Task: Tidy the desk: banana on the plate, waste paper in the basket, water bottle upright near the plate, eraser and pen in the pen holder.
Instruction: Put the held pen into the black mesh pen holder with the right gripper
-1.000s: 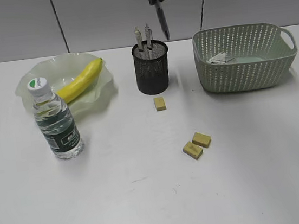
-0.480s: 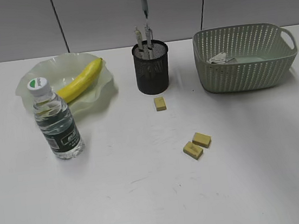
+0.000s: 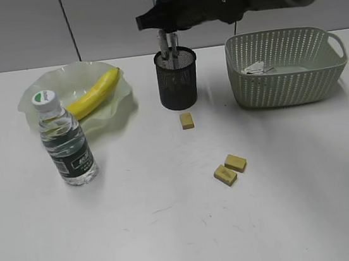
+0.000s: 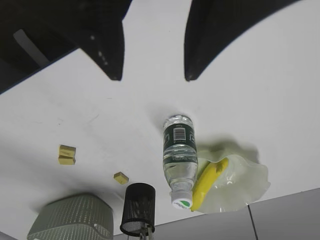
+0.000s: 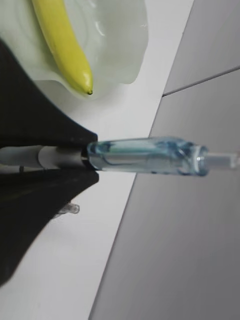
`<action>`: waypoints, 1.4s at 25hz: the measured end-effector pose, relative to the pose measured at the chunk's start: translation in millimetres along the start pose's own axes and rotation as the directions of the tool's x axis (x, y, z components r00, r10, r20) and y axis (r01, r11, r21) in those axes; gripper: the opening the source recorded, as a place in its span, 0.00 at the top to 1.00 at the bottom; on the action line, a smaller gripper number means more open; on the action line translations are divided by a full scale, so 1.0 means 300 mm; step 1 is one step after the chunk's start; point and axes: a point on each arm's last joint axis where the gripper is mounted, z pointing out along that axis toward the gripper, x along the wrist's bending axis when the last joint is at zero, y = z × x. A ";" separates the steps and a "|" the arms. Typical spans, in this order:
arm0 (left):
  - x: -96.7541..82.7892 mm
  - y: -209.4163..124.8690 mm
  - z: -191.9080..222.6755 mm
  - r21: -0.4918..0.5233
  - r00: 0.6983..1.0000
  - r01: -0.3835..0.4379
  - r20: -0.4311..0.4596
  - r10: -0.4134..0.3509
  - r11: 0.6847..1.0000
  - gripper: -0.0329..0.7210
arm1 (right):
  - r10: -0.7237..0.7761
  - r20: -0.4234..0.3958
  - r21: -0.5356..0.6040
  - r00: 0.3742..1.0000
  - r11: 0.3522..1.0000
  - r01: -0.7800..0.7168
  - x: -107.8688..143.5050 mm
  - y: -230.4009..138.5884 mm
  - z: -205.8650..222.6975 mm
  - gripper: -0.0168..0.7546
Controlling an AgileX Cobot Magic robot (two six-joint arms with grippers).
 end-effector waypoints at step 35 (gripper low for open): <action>0.000 0.000 0.000 0.000 1.000 0.000 0.000 0.000 1.000 0.56 | -0.092 0.123 0.424 0.988 0.905 0.032 -0.049 0.086 -0.270 0.33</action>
